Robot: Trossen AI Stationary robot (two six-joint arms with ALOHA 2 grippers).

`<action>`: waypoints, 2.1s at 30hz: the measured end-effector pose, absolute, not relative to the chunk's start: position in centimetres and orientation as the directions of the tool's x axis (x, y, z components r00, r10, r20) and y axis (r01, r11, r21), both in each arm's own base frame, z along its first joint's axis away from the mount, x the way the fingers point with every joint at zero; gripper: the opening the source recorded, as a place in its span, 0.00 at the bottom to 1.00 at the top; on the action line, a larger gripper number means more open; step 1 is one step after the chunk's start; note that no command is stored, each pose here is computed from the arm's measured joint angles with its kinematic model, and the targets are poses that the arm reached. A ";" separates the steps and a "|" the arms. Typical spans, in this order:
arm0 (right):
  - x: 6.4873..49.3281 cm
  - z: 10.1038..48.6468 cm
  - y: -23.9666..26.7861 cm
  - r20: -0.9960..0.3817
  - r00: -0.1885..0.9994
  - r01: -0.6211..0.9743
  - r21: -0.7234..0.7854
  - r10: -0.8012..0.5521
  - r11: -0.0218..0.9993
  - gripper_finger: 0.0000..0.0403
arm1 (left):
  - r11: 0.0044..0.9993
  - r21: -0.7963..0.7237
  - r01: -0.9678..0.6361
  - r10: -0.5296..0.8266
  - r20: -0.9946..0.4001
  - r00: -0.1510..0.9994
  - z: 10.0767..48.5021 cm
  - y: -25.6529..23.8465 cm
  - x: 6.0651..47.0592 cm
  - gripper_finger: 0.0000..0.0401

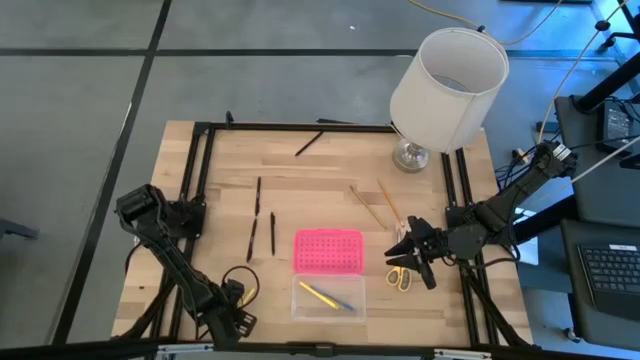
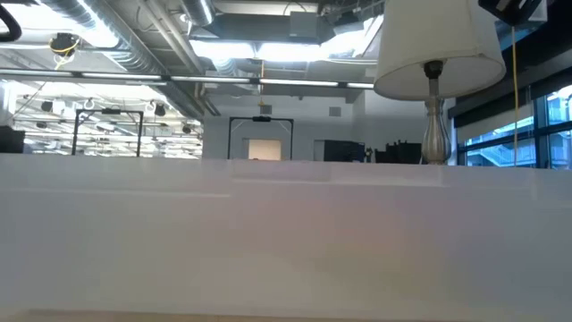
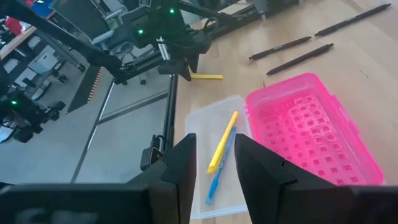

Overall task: Pick & place school supplies into a supply box
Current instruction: Put the yellow pen into the pink supply box

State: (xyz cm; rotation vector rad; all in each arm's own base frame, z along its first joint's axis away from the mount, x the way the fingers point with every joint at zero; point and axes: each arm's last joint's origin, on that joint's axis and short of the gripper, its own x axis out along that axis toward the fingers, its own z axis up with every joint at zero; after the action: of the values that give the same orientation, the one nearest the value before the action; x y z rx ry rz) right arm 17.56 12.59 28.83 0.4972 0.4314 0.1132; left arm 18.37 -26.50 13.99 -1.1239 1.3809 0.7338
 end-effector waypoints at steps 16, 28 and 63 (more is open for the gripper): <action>17.5 28.7 12.6 -0.381 0.902 -0.023 0.432 0.205 0.902 0.29 | 0.424 -0.155 -0.893 -0.181 -0.980 0.084 13.6 -26.2 18.1 0.19; 17.5 28.7 12.5 -0.390 0.899 -0.019 0.426 0.202 0.905 0.29 | 0.439 -0.161 -0.884 -0.195 -0.978 0.081 14.2 -26.5 18.5 0.11; 17.5 28.6 12.5 -0.391 0.898 -0.015 0.430 0.201 0.903 0.29 | 0.906 -0.417 0.076 -0.357 -0.656 0.665 22.4 -15.3 32.3 0.09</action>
State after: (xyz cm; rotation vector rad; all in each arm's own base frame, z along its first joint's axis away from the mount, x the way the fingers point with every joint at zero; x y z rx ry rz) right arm 17.50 12.53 28.64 0.4331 0.4443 0.1151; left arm 32.26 -15.31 22.45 -0.3730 0.8106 -0.2511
